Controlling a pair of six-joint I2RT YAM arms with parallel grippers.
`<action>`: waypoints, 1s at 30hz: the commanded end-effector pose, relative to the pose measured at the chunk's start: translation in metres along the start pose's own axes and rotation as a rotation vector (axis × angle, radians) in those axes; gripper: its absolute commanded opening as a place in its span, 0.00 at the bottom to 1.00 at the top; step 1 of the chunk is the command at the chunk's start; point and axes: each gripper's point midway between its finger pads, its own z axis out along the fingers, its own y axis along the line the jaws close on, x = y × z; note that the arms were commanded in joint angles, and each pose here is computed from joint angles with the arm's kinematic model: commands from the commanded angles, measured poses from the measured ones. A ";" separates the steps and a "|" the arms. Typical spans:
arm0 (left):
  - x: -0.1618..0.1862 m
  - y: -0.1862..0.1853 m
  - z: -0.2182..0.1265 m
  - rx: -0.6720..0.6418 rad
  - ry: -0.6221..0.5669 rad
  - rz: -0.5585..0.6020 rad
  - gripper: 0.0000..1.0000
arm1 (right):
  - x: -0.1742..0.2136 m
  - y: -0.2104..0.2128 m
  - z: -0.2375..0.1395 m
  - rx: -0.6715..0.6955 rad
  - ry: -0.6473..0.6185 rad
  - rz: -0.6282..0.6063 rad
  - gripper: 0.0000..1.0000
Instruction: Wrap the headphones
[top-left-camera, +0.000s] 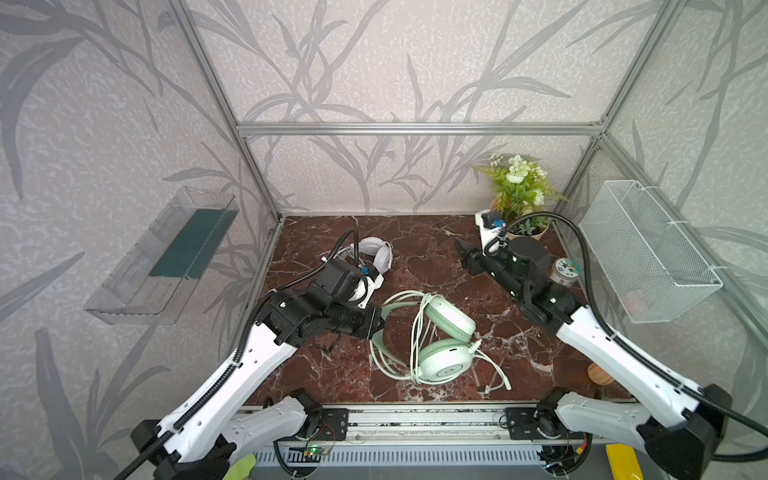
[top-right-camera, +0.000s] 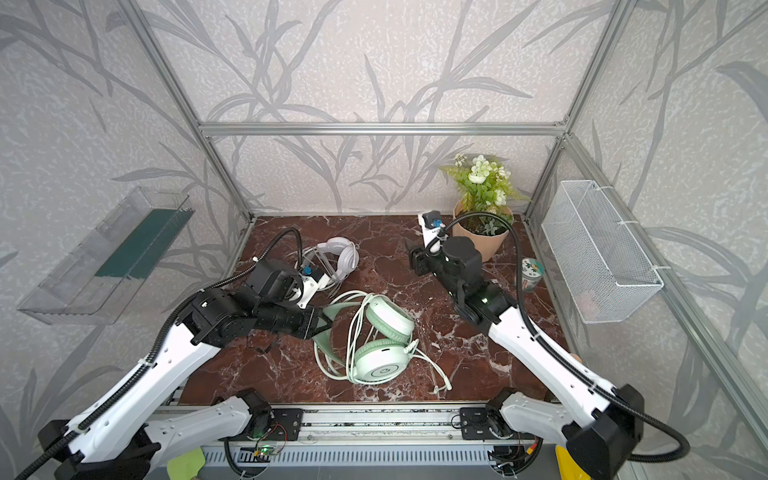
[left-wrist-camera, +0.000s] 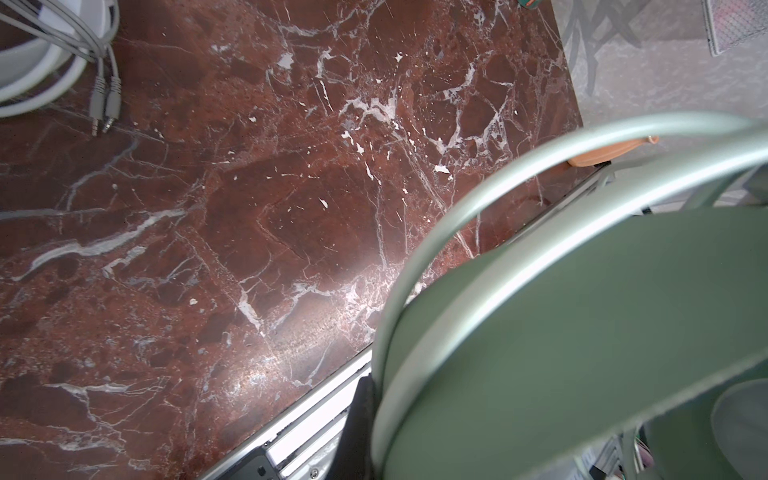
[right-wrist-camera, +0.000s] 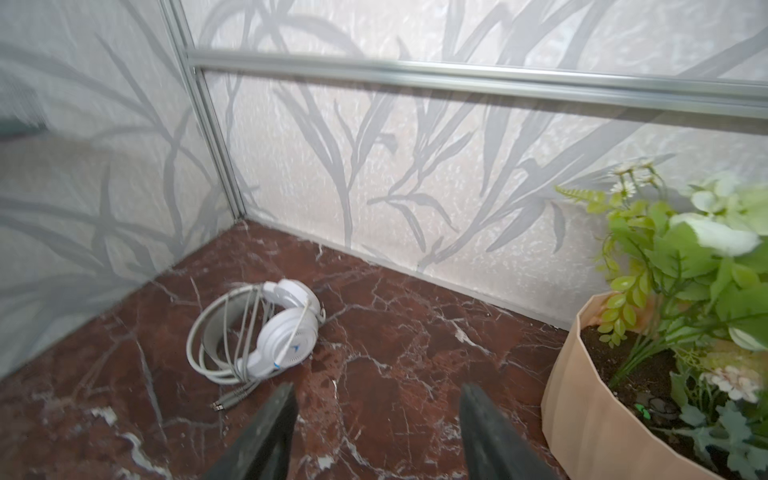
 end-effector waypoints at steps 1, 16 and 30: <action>-0.012 -0.030 -0.026 0.139 -0.059 0.003 0.00 | -0.010 -0.011 -0.025 0.025 -0.109 0.166 0.65; -0.046 -0.002 -0.043 0.131 -0.170 -0.162 0.00 | 0.022 0.027 -0.134 -0.316 -0.044 0.162 0.69; -0.054 0.012 -0.048 0.067 -0.208 -0.198 0.00 | 0.024 0.042 -0.151 -0.418 -0.043 0.107 0.69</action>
